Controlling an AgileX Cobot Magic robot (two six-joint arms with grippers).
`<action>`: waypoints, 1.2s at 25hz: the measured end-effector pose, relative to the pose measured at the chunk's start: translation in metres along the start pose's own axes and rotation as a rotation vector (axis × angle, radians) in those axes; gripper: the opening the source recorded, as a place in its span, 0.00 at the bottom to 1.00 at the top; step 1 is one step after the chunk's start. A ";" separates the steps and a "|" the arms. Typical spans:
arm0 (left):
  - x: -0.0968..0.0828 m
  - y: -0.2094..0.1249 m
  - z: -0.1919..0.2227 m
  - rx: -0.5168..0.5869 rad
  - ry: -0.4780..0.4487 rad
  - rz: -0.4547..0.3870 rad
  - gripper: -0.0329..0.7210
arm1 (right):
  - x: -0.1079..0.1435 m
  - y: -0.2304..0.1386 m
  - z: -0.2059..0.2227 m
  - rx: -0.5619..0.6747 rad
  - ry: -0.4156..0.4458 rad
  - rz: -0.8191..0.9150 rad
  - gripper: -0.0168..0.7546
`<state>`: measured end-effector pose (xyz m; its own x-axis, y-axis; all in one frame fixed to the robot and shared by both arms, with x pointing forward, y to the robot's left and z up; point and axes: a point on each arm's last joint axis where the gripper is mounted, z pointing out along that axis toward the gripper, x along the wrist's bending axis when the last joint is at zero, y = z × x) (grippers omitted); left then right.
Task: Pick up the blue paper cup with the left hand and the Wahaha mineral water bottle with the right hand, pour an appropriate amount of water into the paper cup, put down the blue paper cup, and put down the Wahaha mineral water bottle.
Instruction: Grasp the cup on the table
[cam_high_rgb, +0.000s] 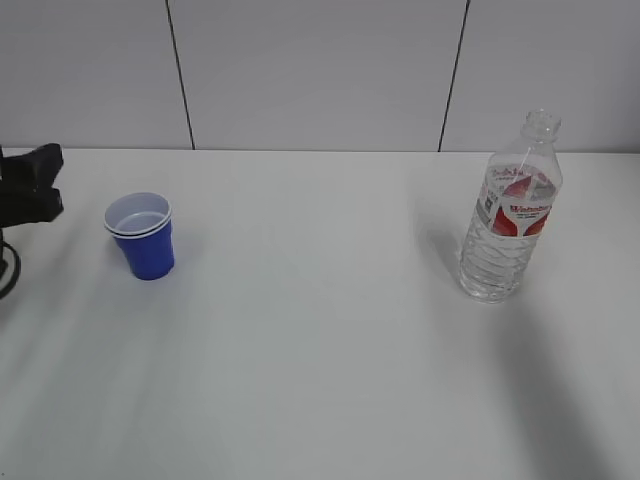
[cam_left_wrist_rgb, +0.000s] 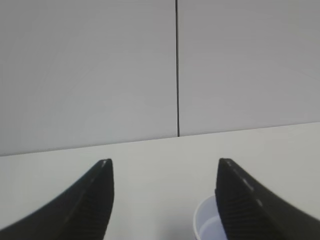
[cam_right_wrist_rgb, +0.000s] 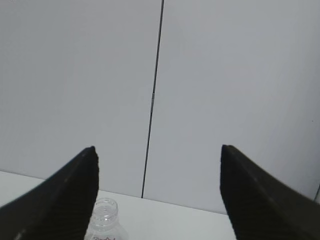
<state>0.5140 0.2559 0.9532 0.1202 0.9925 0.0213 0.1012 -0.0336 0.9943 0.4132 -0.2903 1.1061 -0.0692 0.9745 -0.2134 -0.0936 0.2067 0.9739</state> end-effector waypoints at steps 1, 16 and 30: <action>-0.001 -0.007 0.003 -0.007 -0.012 0.011 0.68 | 0.000 0.000 0.000 -0.001 0.004 -0.012 0.76; -0.016 -0.064 0.016 0.129 -0.156 0.079 0.76 | 0.001 0.000 0.000 -0.003 0.011 -0.036 0.76; -0.019 -0.095 0.025 0.213 -0.181 0.084 0.91 | 0.001 0.000 0.000 -0.006 0.011 -0.036 0.76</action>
<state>0.5266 0.2376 0.8561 0.3095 0.9487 0.0650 0.2865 -0.1582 0.9449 0.4131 -0.2891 1.1063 -0.0771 0.9654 -0.2491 -0.1019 0.2409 0.9652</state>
